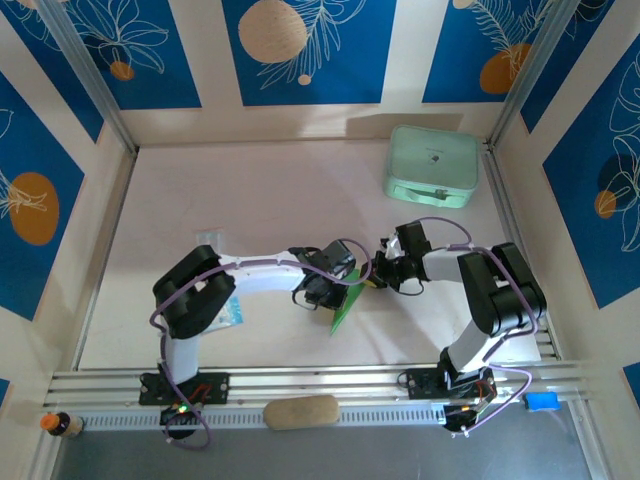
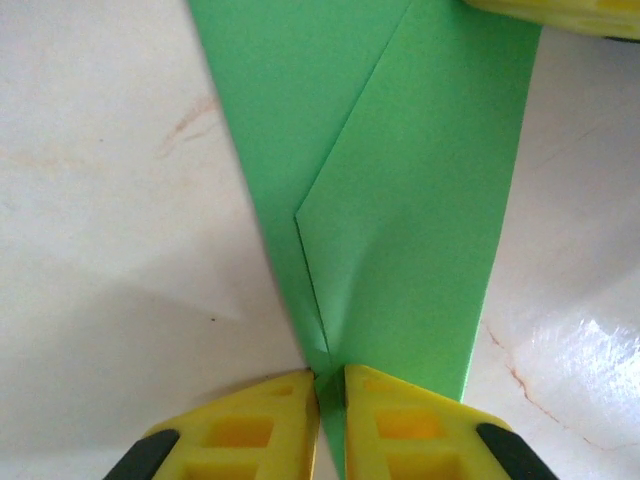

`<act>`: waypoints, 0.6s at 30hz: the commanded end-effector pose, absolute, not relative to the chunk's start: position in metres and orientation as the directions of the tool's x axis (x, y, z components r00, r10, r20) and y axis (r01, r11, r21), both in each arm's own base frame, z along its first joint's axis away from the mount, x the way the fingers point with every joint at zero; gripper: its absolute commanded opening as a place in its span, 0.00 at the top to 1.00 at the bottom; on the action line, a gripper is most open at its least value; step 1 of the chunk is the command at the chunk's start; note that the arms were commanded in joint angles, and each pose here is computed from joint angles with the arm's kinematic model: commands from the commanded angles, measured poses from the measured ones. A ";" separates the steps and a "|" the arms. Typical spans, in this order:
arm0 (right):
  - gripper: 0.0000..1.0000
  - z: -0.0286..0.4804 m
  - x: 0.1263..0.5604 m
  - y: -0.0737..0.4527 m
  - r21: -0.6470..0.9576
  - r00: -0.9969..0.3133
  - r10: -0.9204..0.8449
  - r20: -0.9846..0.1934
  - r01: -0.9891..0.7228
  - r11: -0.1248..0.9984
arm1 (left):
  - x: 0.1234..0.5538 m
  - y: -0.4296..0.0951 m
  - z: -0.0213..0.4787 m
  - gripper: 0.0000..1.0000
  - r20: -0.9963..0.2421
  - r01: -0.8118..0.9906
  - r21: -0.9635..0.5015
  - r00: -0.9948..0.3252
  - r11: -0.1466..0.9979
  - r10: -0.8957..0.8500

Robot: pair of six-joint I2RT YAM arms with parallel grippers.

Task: Fold a paper plane with a square sheet of paper (pick it up from the middle)
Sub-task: Fold the wing for the fifth time at the center of the table.

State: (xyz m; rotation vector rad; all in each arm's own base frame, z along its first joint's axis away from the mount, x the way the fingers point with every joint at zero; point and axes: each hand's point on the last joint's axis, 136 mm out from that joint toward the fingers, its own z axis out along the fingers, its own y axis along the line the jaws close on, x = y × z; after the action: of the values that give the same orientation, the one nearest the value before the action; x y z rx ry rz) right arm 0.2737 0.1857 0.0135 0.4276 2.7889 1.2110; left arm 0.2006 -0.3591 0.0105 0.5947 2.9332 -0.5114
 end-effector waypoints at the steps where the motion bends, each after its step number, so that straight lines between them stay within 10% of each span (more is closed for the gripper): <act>1: 0.91 -0.006 0.278 0.167 0.670 -0.928 0.365 0.077 0.319 0.670 | 0.166 -0.330 -0.053 0.88 -0.012 0.421 -0.180 -0.904 0.889 0.426; 7: 0.90 0.009 0.285 0.173 0.787 -0.923 0.369 0.105 0.304 0.537 | 0.165 -0.330 -0.055 0.89 -0.009 0.429 -0.170 -0.901 0.887 0.434; 18: 0.91 -0.001 0.291 0.153 0.681 -0.909 0.411 0.064 0.341 0.649 | 0.164 -0.329 -0.055 0.89 -0.010 0.431 -0.165 -0.900 0.887 0.436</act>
State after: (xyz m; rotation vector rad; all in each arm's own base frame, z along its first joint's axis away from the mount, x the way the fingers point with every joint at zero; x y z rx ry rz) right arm 0.2902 0.1670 0.0157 0.5660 2.7129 1.2540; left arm 0.2000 -0.3590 0.0094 0.6041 2.9286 -0.4747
